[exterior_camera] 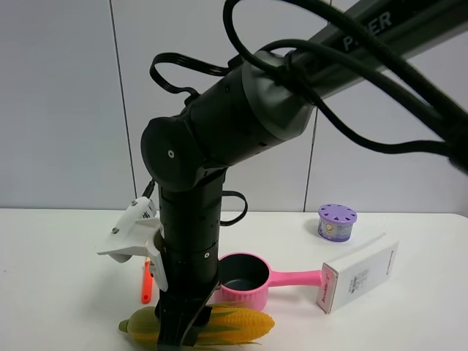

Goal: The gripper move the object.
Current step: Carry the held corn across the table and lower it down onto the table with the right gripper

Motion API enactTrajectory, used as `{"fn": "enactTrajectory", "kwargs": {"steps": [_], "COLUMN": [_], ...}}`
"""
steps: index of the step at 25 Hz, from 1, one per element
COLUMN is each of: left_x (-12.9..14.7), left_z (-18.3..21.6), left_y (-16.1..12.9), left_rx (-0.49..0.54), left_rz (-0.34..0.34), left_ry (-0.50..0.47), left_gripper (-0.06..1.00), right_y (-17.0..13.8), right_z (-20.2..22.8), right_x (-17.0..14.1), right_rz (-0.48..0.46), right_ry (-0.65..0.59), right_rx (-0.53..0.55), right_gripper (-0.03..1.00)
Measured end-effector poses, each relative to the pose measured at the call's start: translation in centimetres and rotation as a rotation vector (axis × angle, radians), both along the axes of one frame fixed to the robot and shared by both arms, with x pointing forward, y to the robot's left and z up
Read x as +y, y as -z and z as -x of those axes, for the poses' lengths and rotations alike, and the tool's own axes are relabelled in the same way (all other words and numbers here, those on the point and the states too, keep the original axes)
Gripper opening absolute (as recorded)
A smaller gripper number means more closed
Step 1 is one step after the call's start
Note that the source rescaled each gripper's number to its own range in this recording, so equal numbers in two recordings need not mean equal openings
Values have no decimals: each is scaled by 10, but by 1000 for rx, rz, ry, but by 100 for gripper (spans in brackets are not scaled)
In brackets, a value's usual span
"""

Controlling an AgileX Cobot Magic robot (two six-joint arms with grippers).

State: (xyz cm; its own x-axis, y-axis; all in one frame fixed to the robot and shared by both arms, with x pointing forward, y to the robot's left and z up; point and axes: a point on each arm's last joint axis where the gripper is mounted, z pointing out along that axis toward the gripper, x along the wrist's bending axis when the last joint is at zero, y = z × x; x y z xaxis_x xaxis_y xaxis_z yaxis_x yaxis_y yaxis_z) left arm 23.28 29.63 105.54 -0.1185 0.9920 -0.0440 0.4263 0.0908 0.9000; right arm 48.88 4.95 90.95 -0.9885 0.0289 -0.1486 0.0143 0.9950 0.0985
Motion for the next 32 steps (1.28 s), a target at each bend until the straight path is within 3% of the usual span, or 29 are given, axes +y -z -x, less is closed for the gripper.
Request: {"fn": "enactTrajectory", "kwargs": {"steps": [10,32], "left_x": [0,0], "left_z": [0,0], "left_y": [0,0], "left_rx": [0,0], "left_rz": [0,0], "left_ry": [0,0], "left_gripper": [100,100], "right_y": [1,1], "right_z": [2,0], "right_x": [-5,-2], "right_rz": [51,27], "right_ry": [8,12], "right_rx": [19,3], "right_gripper": [0,0]}}
